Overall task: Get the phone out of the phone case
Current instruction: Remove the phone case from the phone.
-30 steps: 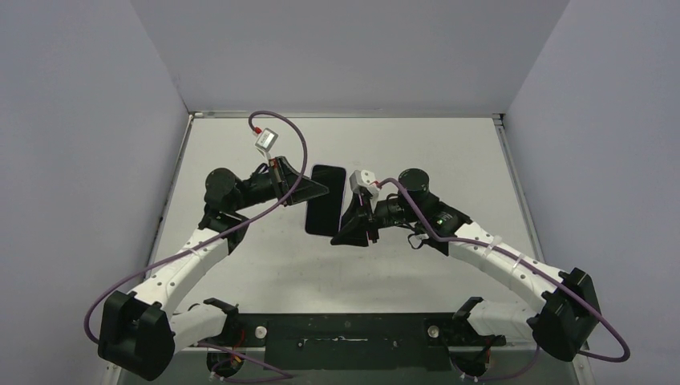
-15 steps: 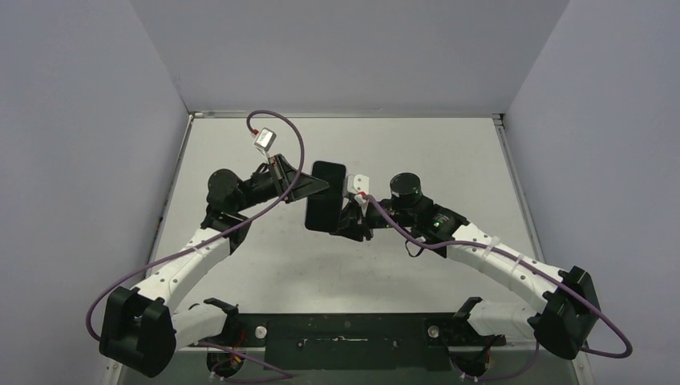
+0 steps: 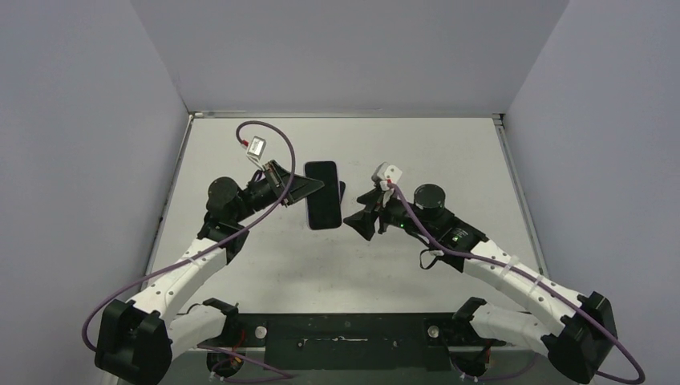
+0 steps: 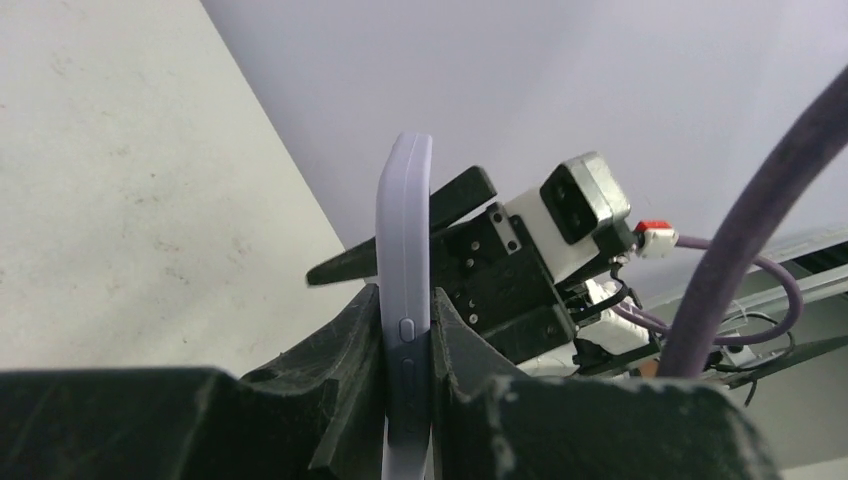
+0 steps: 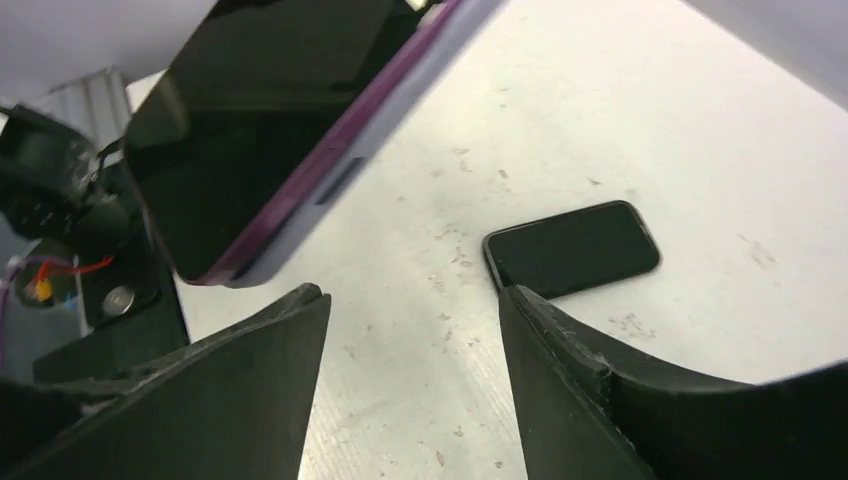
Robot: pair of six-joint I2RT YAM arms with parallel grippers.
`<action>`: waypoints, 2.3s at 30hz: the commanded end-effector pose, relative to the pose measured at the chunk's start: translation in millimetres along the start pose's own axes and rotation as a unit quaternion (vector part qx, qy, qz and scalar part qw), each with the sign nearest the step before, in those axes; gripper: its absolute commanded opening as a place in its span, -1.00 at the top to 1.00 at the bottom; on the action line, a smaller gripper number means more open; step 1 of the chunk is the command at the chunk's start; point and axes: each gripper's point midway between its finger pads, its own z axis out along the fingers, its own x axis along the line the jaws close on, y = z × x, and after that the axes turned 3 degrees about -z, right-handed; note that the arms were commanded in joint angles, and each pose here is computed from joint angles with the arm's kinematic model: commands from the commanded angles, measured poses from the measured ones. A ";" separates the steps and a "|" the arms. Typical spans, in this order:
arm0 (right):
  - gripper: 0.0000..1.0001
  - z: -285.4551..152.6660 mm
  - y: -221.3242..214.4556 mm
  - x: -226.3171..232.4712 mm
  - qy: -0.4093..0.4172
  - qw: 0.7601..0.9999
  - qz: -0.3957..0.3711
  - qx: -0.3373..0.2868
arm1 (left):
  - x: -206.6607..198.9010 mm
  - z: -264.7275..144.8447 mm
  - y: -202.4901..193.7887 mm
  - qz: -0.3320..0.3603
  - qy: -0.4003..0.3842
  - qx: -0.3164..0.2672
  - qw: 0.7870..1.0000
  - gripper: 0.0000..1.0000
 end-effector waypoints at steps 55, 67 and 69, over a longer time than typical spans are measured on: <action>0.14 -12.2 58.3 28.6 0.029 0.874 0.472 -0.116 | -14.4 0.9 25.7 -0.001 -0.032 -0.149 0.988 1.00; 0.22 -10.4 75.0 30.5 0.059 0.873 0.461 -0.150 | -29.9 8.5 -0.3 -0.040 -0.067 -0.126 0.989 1.00; 0.23 -8.3 78.3 30.7 0.065 0.874 0.457 -0.153 | -32.6 10.6 -6.0 -0.042 -0.071 -0.120 0.989 1.00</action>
